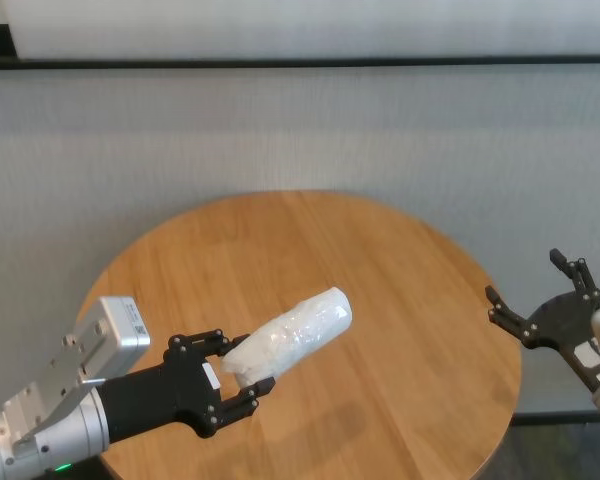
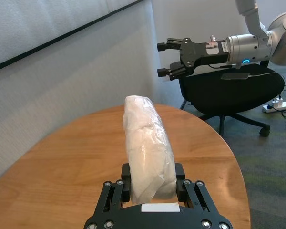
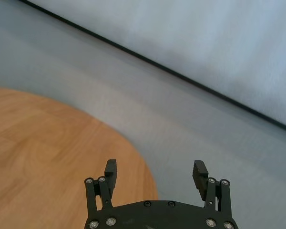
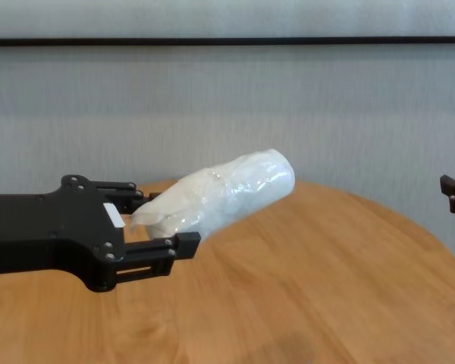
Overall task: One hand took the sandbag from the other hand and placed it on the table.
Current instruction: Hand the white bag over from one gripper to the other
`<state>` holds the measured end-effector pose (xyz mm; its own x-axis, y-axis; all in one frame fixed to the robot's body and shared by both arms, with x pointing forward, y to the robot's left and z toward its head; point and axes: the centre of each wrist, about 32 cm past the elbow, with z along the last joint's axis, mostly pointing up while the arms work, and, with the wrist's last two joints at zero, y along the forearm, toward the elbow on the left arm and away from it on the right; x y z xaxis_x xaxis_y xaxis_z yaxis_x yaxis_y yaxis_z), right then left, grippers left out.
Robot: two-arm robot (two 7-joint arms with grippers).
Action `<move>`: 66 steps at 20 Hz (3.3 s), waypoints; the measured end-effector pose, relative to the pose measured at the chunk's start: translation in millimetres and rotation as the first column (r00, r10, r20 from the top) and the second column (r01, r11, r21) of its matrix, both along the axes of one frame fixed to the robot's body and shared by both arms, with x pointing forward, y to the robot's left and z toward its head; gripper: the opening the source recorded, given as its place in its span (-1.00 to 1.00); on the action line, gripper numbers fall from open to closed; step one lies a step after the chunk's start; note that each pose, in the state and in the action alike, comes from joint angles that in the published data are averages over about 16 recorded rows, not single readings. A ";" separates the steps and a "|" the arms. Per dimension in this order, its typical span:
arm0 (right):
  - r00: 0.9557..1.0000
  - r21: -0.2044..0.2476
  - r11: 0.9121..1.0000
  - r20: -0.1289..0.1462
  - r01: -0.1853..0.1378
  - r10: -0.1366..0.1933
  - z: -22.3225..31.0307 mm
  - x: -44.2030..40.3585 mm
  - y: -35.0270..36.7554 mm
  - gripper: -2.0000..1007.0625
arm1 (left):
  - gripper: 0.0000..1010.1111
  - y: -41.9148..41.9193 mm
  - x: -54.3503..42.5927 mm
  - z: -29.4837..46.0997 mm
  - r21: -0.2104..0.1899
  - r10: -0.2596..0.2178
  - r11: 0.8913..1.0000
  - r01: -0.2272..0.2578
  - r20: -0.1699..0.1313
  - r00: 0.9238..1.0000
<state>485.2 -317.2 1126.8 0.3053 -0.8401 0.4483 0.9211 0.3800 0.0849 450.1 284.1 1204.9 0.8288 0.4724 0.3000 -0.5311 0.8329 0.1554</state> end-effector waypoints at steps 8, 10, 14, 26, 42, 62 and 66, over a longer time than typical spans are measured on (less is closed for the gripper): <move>0.976 -0.022 0.993 0.187 -0.113 0.115 -11.3 -2.9 -1.8 1.00 | 0.10 0.0 -0.1 0.0 0.000 -0.004 1.000 0.004 0.002 1.000; 0.963 -0.028 0.990 0.227 -0.140 0.143 -13.0 -3.3 -0.5 1.00 | 0.10 0.1 -0.1 0.0 0.000 -0.004 1.000 0.004 0.002 1.000; 0.933 -0.048 0.981 0.302 -0.189 0.194 -15.9 -2.5 3.6 1.00 | 0.10 0.1 -0.1 0.0 0.000 -0.005 1.000 0.005 0.003 1.000; 0.830 -0.221 0.934 0.432 -0.281 0.352 -24.3 15.0 13.4 1.00 | 0.10 0.1 -0.2 0.1 -0.001 -0.007 1.000 0.007 0.004 1.000; 0.767 -0.479 0.826 0.397 -0.295 0.504 1.2 27.2 12.6 1.00 | 0.10 0.0 -0.3 0.3 -0.001 -0.008 1.000 0.008 0.005 1.000; 0.717 -0.697 0.685 0.366 -0.211 0.593 19.5 29.5 29.2 1.00 | 0.10 -0.1 -0.3 0.3 -0.002 -0.008 1.000 0.008 0.005 1.000; 0.706 -0.729 0.653 0.353 -0.204 0.614 21.1 30.5 30.5 1.00 | 0.10 -0.1 -0.3 0.3 -0.002 -0.008 1.000 0.008 0.005 1.000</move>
<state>515.7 -286.8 1147.9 0.0831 -0.1629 0.9831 0.5156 0.8513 0.0974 449.8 284.0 1205.2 0.8309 0.4665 0.3032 -0.5253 0.8373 0.1516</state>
